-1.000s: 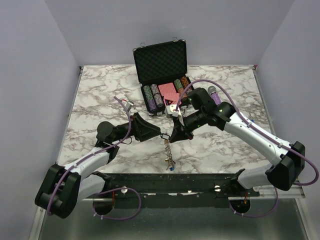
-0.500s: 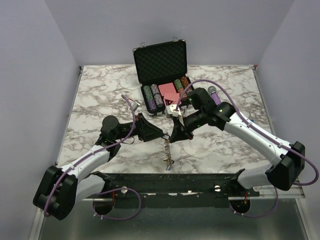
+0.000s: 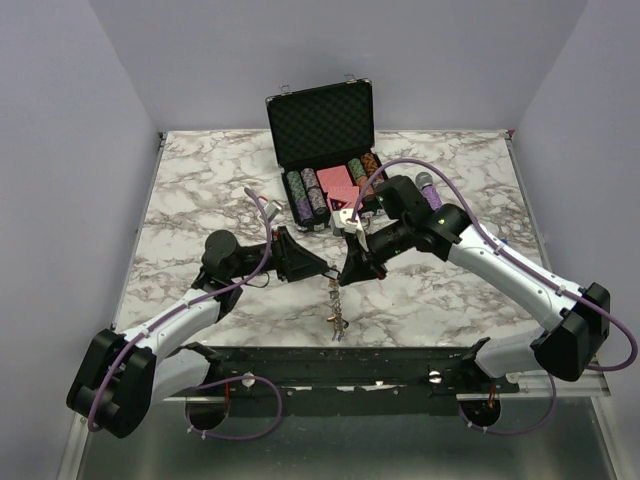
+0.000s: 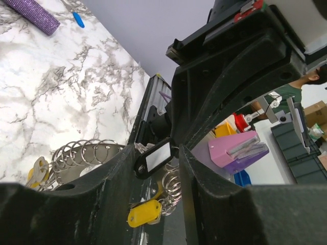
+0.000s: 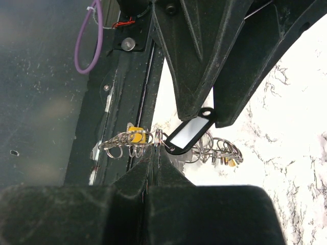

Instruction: Put the keys on the keyring

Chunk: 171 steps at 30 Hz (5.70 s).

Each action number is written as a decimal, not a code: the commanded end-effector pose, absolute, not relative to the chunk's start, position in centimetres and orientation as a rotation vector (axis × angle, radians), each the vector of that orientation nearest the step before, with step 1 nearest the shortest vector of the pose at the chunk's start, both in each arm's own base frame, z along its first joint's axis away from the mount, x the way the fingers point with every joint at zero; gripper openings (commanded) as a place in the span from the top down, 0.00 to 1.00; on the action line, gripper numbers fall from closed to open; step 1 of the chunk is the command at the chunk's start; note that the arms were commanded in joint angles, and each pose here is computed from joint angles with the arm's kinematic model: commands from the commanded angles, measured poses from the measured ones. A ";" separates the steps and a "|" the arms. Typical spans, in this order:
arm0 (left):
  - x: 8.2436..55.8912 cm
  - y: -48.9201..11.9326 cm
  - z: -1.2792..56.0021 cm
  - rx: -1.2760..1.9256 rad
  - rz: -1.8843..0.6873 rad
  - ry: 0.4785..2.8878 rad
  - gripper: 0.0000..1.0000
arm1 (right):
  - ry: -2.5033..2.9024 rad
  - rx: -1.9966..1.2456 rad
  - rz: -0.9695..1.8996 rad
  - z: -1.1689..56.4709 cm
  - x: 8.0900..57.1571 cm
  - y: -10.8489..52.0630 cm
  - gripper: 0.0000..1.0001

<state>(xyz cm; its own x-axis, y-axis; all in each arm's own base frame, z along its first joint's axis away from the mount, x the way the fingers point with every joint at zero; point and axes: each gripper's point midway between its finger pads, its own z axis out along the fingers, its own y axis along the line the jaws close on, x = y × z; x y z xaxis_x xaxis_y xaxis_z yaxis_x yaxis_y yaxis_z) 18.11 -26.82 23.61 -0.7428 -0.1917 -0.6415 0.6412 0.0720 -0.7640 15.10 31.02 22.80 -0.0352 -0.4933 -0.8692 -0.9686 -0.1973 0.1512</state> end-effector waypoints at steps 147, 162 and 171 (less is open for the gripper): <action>21.5 -29.4 24.0 0.415 -1.167 1.954 0.35 | 1.478 -1.560 1.328 24.8 15.4 30.0 1.00; 20.4 -28.5 22.5 0.504 -1.052 2.079 0.61 | 1.501 -1.561 1.285 24.4 16.1 29.9 1.00; 19.9 -27.4 22.4 0.464 -1.036 2.083 0.58 | 1.528 -1.560 1.239 23.7 16.5 29.7 1.00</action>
<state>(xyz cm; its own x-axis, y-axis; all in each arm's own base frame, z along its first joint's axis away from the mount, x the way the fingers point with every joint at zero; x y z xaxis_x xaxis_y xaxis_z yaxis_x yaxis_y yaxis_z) 19.99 -28.23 21.40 -0.6758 0.0131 -0.7370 0.5994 0.5916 -0.5392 16.15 29.94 23.09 -0.1401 -0.3962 -0.9074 -0.9649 -0.1512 0.2149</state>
